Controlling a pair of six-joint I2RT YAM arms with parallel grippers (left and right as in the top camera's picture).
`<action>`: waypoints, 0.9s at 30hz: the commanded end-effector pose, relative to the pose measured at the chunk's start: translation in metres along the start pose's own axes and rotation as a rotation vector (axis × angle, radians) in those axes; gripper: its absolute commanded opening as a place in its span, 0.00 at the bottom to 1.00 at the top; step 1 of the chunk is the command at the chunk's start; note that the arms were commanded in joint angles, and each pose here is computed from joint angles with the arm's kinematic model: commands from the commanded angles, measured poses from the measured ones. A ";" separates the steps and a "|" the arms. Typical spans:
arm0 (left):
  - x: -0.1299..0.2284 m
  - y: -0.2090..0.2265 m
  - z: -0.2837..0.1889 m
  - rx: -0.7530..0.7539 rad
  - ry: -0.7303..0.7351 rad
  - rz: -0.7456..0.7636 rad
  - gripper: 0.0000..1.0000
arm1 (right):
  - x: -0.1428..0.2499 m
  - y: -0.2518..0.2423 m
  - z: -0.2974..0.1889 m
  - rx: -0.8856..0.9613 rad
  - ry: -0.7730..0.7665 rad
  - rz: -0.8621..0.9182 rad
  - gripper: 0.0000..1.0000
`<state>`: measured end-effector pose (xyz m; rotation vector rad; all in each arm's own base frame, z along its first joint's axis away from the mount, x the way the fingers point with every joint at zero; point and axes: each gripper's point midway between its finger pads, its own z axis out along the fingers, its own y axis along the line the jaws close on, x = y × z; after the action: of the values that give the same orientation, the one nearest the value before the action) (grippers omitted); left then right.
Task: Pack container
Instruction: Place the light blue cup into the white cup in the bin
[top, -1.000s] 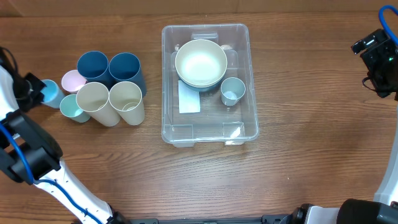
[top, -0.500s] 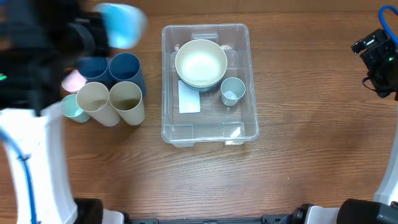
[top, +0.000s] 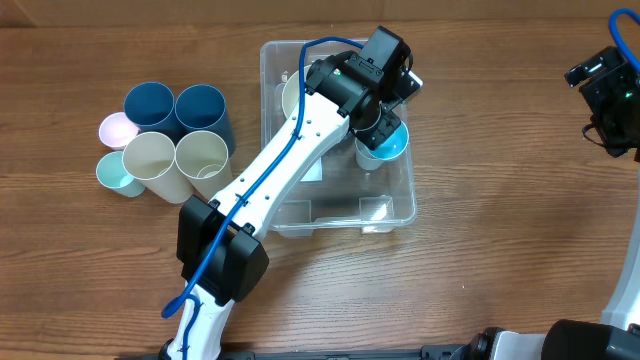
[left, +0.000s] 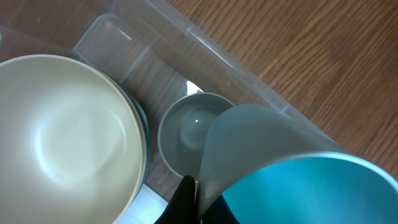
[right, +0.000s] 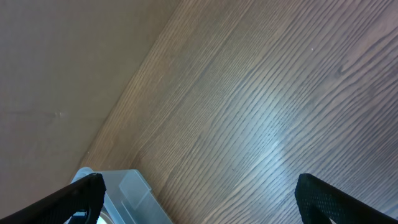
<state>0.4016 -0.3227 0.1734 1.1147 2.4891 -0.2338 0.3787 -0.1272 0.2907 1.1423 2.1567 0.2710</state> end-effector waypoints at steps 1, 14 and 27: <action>0.002 0.011 0.012 -0.038 0.021 0.021 0.04 | -0.002 0.003 -0.008 -0.014 -0.016 0.001 1.00; 0.006 0.041 0.009 -0.187 0.041 -0.018 0.17 | -0.002 0.003 -0.008 -0.014 -0.016 0.001 1.00; 0.085 0.184 -0.200 -0.502 -0.033 -0.651 0.59 | -0.002 0.003 -0.008 -0.014 -0.016 0.001 1.00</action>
<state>0.4307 -0.1655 0.2698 0.4801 2.6447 0.1656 0.3786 -0.1273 0.2905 1.1429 2.1573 0.2705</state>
